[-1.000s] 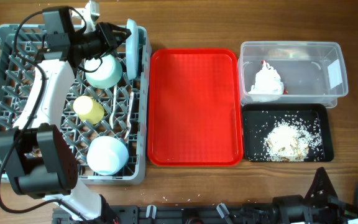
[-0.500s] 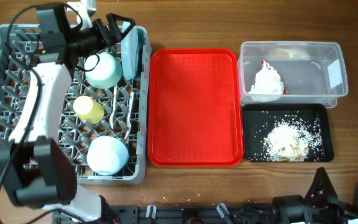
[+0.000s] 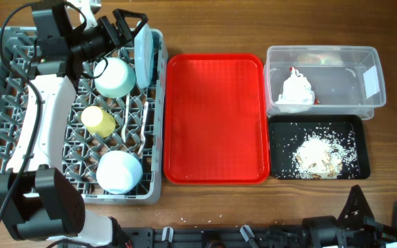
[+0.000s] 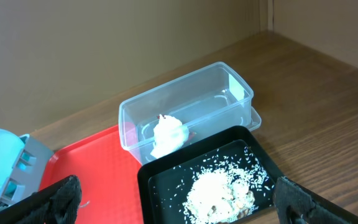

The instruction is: Sort waste into correct bins and load items into the dishwasher rack

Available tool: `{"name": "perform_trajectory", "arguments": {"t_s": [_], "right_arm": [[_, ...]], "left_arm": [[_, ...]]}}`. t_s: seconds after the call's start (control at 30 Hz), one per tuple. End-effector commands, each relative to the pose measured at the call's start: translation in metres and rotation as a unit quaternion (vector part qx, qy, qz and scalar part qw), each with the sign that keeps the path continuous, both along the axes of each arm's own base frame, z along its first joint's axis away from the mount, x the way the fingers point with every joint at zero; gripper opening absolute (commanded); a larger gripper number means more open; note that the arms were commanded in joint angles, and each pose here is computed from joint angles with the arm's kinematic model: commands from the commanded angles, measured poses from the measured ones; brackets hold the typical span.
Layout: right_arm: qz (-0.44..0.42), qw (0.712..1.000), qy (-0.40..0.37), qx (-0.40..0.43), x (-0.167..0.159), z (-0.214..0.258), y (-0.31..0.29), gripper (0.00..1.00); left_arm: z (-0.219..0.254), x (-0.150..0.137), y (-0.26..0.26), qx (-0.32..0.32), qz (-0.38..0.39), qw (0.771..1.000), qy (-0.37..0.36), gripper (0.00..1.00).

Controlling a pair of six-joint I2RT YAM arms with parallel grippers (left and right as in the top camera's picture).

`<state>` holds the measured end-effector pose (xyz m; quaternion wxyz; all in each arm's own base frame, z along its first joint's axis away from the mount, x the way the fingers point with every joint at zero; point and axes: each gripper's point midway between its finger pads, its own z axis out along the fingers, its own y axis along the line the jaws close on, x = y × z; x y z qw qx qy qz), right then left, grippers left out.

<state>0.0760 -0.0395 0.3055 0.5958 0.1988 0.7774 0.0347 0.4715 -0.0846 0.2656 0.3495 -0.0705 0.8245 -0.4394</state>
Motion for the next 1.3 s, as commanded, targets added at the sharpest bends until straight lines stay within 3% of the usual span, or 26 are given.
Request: {"name": "perform_trajectory", "arguments": {"t_s": [0.0, 0.57, 0.67, 0.77, 0.83, 1.0, 1.27], "right_arm": [[-0.010, 1.000, -0.009, 0.002, -0.003, 0.002, -0.003, 1.00], [-0.008, 1.000, -0.016, 0.002, -0.001, 0.006, -0.002, 1.00], [0.043, 0.990, -0.129, -0.032, 0.026, 0.057, 0.014, 1.00], [0.135, 0.941, -0.267, -0.160, 0.051, 0.112, 0.051, 1.00], [0.160, 0.907, -0.334, -0.200, 0.064, 0.124, 0.067, 1.00], [0.214, 0.881, -0.370, -0.203, 0.109, 0.071, 0.093, 1.00], [0.225, 0.895, -0.331, -0.198, 0.145, -0.040, 0.096, 1.00]], "left_arm": [[0.004, 0.000, 0.003, -0.009, 0.009, 1.000, 0.004, 1.00], [0.004, 0.000, 0.003, -0.009, 0.009, 1.000, 0.004, 1.00], [0.004, 0.000, 0.003, -0.009, 0.009, 1.000, 0.004, 1.00], [0.004, 0.000, 0.003, -0.009, 0.009, 1.000, 0.004, 1.00], [0.004, 0.000, 0.003, -0.009, 0.009, 1.000, 0.004, 1.00], [0.004, 0.000, 0.003, -0.009, 0.009, 1.000, 0.004, 1.00], [0.004, 0.000, 0.003, -0.009, 0.009, 1.000, 0.004, 1.00]]}}
